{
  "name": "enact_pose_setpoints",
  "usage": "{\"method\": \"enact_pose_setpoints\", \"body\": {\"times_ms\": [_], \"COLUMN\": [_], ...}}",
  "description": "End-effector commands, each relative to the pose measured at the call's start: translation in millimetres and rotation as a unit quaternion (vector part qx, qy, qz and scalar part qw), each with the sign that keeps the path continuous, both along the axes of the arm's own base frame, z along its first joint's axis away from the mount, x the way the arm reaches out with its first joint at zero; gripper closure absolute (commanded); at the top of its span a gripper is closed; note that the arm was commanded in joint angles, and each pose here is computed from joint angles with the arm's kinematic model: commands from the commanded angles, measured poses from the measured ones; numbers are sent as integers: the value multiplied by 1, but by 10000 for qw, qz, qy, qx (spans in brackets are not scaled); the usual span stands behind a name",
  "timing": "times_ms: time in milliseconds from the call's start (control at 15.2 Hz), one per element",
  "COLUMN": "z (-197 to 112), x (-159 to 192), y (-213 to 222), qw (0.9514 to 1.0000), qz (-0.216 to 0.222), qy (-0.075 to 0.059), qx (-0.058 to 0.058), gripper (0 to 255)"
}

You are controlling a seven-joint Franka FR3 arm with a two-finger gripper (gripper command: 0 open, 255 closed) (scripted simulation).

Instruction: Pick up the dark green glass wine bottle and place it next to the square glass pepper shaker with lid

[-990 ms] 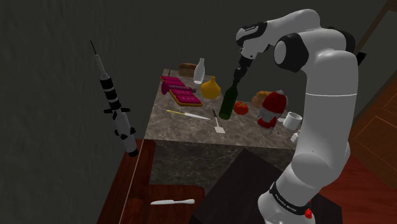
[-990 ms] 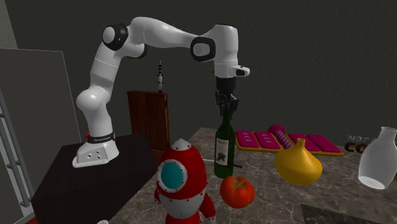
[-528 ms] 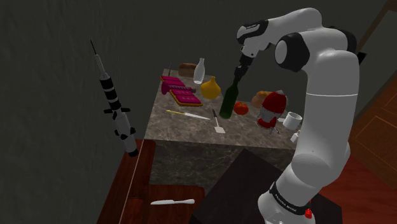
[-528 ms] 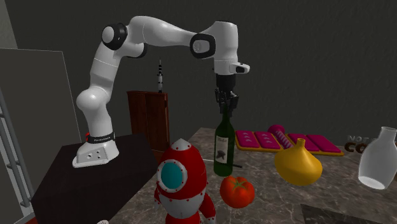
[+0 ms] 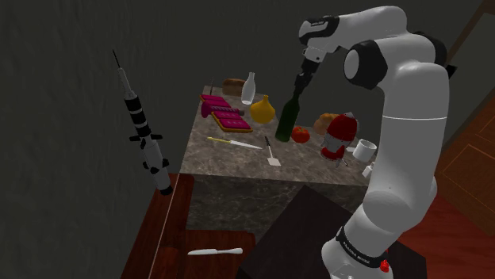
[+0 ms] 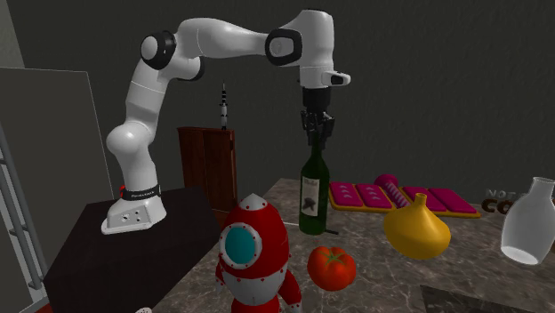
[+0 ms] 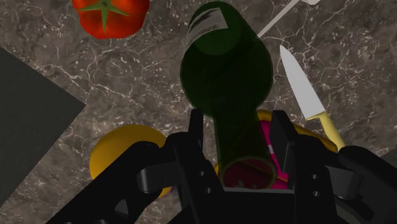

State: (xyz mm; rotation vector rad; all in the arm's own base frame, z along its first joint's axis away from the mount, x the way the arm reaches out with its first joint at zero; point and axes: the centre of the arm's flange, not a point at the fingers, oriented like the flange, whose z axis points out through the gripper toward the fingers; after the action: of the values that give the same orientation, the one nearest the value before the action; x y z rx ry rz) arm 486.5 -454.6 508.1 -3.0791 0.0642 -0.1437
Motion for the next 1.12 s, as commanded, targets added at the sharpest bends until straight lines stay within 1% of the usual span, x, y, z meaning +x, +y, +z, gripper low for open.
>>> {"method": "enact_pose_setpoints", "body": {"times_ms": [0, 1056], "z": [10, 95], "x": [1, 1], "y": [-1, -1], "qw": [10000, 10000], "qz": [0, 0], "qy": [-1, -1], "qx": [0, 0], "gripper": [255, 255]}}
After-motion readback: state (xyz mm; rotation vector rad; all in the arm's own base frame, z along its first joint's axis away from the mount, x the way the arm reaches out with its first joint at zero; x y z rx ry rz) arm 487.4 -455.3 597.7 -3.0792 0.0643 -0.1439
